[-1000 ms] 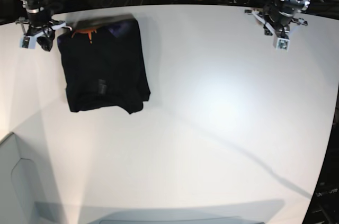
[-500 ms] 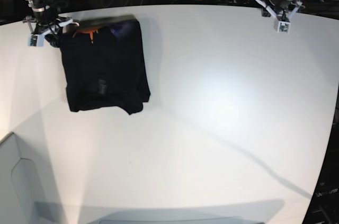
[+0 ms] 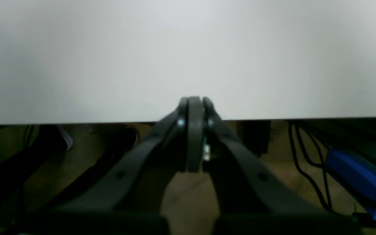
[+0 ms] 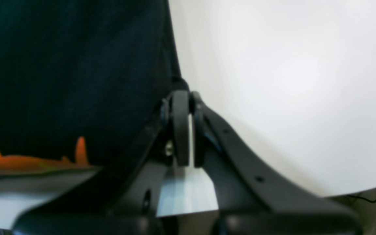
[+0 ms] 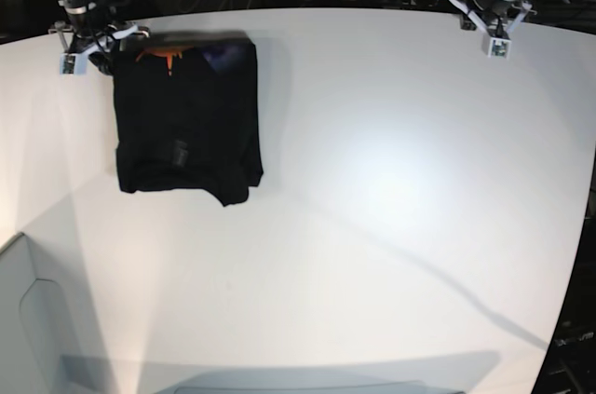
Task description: Fold the T-shirt properly
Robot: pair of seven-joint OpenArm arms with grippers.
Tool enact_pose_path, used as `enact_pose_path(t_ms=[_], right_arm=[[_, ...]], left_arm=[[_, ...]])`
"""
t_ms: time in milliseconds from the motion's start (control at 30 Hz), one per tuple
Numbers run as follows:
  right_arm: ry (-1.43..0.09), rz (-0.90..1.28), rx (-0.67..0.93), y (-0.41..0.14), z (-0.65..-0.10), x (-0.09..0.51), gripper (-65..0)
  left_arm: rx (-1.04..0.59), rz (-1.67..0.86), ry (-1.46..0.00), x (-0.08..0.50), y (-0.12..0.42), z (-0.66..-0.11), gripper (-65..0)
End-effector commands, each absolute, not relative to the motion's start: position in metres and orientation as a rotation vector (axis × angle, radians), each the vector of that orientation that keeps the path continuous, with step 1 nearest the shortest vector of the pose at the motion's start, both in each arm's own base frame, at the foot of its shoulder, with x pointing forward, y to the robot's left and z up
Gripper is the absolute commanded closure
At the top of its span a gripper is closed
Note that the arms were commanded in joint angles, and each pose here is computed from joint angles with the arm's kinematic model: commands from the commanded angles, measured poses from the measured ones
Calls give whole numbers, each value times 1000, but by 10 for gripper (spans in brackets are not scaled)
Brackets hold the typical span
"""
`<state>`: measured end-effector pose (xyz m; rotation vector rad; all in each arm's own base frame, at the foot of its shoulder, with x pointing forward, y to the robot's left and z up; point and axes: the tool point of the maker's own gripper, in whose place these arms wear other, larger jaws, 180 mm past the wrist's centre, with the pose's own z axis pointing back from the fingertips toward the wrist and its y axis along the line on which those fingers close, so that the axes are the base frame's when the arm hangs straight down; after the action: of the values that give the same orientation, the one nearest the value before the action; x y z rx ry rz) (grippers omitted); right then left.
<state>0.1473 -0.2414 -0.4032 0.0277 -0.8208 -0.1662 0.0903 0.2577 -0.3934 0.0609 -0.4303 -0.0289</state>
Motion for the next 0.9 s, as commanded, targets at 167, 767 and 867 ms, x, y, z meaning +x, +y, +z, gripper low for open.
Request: enact_pose_path(t_ms=[167, 767, 867], right_arm=[[-901, -178, -109, -276, -362, 141, 0], [-334, -64, -20, -230, -406, -22, 0], [-286, -72, 91, -203, -436, -31, 0]], left_arm=[[64, -40, -383, 64, 257, -390, 0], [-25, 115, -60, -61, 233, -440, 0], [-74, 173, -77, -68, 222, -475, 0]])
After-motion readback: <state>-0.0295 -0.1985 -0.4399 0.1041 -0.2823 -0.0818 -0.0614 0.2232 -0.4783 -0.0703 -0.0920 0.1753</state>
